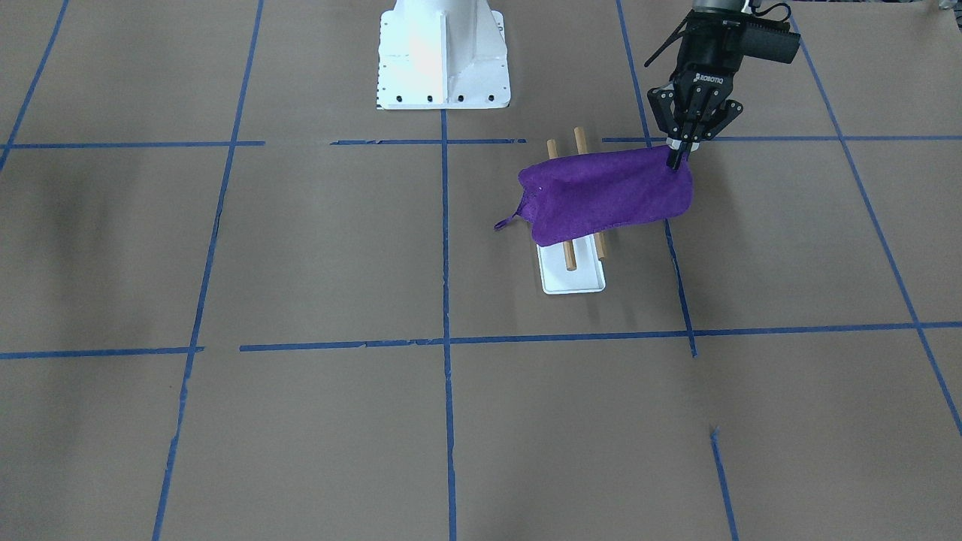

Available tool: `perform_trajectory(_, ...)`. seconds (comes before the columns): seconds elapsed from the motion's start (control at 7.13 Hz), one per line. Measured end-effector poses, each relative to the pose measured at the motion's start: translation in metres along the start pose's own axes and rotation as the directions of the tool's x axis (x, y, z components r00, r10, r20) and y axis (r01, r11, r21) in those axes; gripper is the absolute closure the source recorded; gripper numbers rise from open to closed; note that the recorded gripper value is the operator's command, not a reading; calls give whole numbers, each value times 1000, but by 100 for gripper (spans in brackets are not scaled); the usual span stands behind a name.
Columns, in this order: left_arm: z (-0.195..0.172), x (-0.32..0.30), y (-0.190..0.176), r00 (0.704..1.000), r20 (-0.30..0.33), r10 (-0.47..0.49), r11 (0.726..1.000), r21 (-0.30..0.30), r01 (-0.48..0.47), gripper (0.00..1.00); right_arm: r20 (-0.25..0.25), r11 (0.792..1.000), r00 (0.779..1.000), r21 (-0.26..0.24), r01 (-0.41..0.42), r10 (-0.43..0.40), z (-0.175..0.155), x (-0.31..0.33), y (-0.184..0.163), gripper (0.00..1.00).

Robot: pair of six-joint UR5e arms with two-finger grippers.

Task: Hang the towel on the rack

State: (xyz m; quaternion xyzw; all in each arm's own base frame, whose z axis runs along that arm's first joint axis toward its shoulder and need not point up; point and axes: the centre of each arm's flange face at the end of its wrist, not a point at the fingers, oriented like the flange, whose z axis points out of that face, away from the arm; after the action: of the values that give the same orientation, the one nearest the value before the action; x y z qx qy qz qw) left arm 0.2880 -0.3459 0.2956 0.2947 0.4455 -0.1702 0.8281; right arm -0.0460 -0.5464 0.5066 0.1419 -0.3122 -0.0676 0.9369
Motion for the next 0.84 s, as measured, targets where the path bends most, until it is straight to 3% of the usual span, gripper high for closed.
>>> perform_trajectory(0.14, 11, -7, 4, 1000, 25, 8, 1000, -4, -8, 72, 15, 1000, 1000, -10, -9, 10, 2, 5, 1, 0)
perform_trajectory(0.28, 27, -13, 11, 998, 55, 17, 1000, -13, -16, 1, 31, 1000, 999, -18, -19, 20, 5, 10, 2, 0)
perform_trajectory(0.56, 49, -15, 18, 997, 80, 18, 1000, -22, -16, 0, 64, 998, 997, -37, -44, 47, 9, 21, 5, 0)
perform_trajectory(0.84, 50, -13, 16, 997, 74, 33, 999, -33, -30, 0, 139, 992, 986, -98, -77, 90, 28, 47, 18, 0)
